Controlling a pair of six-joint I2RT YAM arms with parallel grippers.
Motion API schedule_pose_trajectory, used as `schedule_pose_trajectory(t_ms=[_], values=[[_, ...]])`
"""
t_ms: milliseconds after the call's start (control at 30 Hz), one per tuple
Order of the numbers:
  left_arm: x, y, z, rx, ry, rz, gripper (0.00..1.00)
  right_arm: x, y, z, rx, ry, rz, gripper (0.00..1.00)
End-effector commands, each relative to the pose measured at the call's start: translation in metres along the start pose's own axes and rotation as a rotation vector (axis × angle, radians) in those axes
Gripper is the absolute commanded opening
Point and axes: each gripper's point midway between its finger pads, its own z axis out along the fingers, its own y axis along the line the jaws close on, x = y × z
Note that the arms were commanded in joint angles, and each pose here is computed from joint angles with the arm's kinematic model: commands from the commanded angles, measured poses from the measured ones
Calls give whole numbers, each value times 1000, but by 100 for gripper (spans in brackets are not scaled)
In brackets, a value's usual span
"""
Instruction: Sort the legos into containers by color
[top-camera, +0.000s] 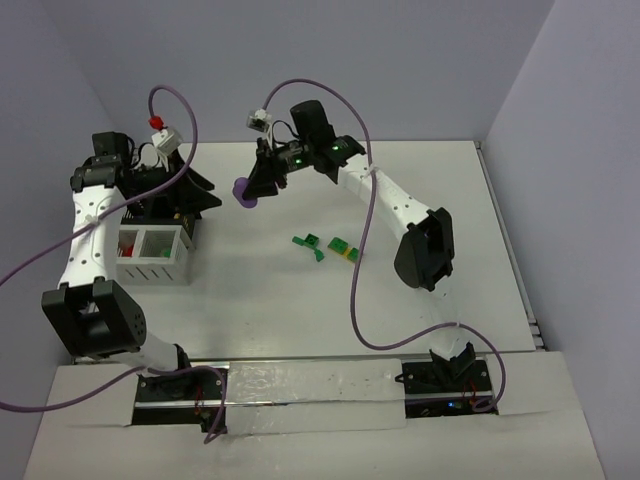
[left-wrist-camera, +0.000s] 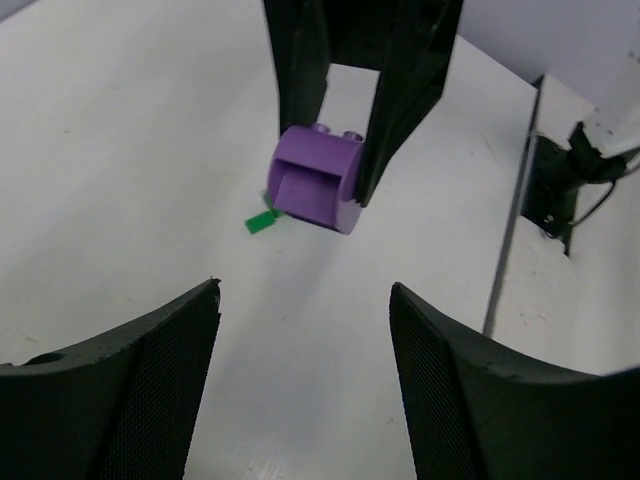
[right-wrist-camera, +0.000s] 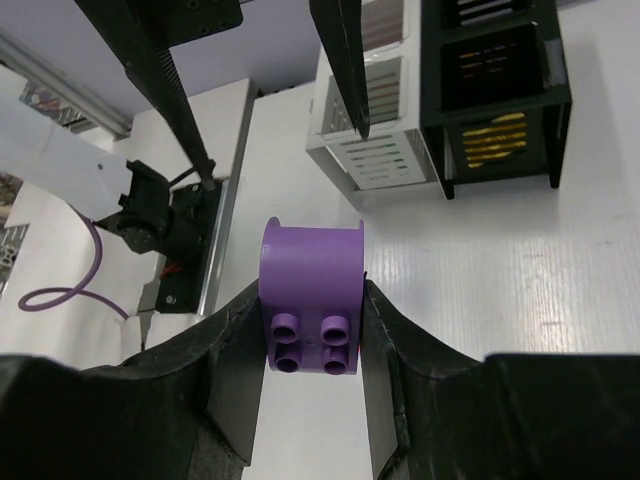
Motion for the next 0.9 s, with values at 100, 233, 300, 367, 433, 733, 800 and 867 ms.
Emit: schedule_pose_trajectory(t_ms=[100, 233, 300, 367, 433, 733, 800, 867], values=[[-9, -32, 5, 170, -22, 18, 75, -19, 23, 8, -73, -28, -213, 0], [-6, -35, 7, 179, -23, 47, 76, -21, 32, 10, -99, -35, -229, 0], [-5, -36, 8, 181, -18, 68, 76, -21, 36, 12, -109, -33, -234, 0], [-5, -37, 9, 185, -21, 86, 76, -19, 39, 14, -123, -30, -229, 0], [-5, -38, 9, 186, -23, 101, 76, -18, 42, 16, -135, -29, -216, 0], [-11, -37, 9, 142, -23, 188, 74, -14, 51, 25, -176, -27, -165, 0], [-12, -38, 10, 142, -25, 194, 69, -14, 50, 25, -173, -28, -156, 0], [-10, -41, 10, 150, -18, 192, 59, -15, 49, 25, -165, -29, -148, 0]])
